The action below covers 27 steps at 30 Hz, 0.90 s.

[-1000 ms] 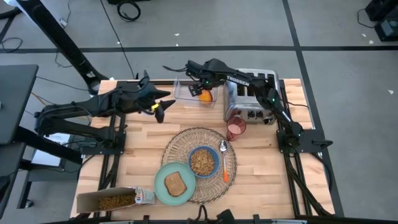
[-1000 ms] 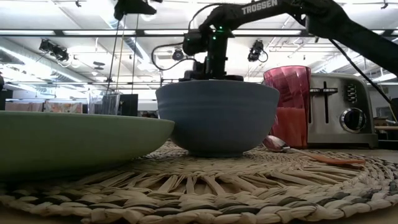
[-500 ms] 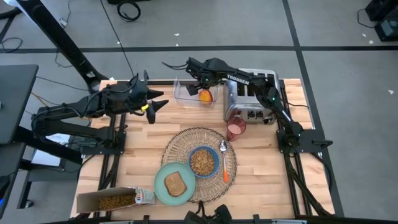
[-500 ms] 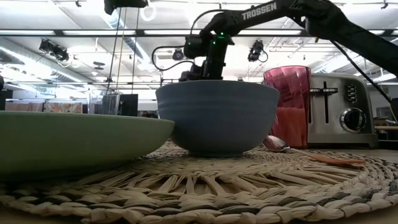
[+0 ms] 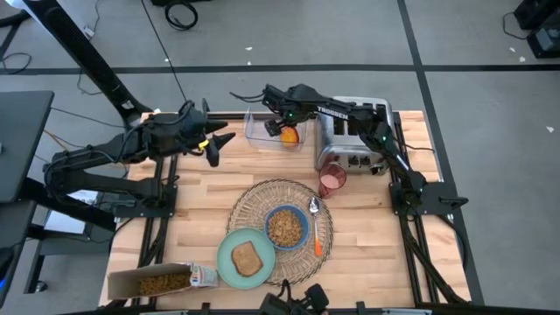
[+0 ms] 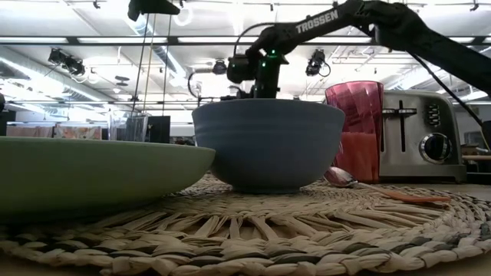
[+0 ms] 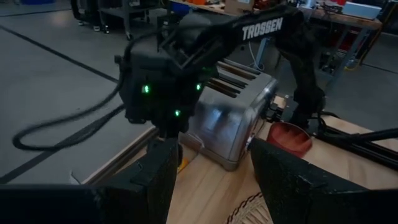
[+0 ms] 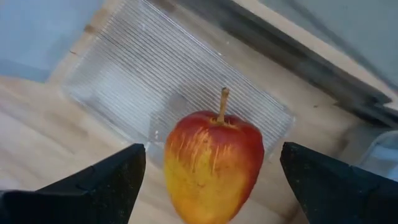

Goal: Arrange a breakfast setting
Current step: Put the red apple to the top right of the blue bowl on the placemat

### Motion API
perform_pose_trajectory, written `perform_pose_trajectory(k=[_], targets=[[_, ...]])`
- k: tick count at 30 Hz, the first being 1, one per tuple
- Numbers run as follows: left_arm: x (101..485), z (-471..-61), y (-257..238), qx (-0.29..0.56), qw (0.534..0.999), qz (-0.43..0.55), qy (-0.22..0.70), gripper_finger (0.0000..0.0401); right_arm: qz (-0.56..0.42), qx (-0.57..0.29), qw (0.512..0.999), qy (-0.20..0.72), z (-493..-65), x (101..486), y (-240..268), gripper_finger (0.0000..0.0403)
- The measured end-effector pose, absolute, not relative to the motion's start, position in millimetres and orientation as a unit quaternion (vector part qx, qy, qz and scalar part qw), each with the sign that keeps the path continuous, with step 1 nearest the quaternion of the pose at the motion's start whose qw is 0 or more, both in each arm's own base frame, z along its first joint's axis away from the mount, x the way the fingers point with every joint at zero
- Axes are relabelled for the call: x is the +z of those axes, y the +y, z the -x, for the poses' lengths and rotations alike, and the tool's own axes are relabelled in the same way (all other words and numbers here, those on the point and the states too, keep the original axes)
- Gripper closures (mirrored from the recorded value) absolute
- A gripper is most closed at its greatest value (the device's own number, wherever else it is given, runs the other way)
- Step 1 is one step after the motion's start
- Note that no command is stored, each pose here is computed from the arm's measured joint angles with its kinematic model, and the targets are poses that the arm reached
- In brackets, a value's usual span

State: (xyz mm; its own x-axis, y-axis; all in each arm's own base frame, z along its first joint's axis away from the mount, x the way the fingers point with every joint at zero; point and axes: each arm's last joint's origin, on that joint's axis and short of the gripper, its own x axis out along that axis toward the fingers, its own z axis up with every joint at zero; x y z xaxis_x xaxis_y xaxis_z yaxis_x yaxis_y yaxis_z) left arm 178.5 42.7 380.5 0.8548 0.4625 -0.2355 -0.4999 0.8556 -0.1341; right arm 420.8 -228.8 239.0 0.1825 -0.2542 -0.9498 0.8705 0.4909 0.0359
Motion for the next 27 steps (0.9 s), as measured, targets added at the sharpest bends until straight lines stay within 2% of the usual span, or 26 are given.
perform_pose_trajectory(k=[6,16,27], targets=[[380.6,-178.3,43.7,0.253,0.958,0.098,0.096,0.019,-0.313,-0.395,0.681,0.532,-422.2,215.4,-231.6,0.003],[381.5,-178.4,44.1,0.259,0.956,0.101,0.09,0.019,-0.333,-0.369,0.683,0.534,-423.8,194.4,-235.0,0.0023],[381.7,-178.3,44.4,0.264,0.955,0.1,0.089,0.019,-0.337,-0.364,0.678,0.543,-420.6,190.9,-235.3,0.0028]])
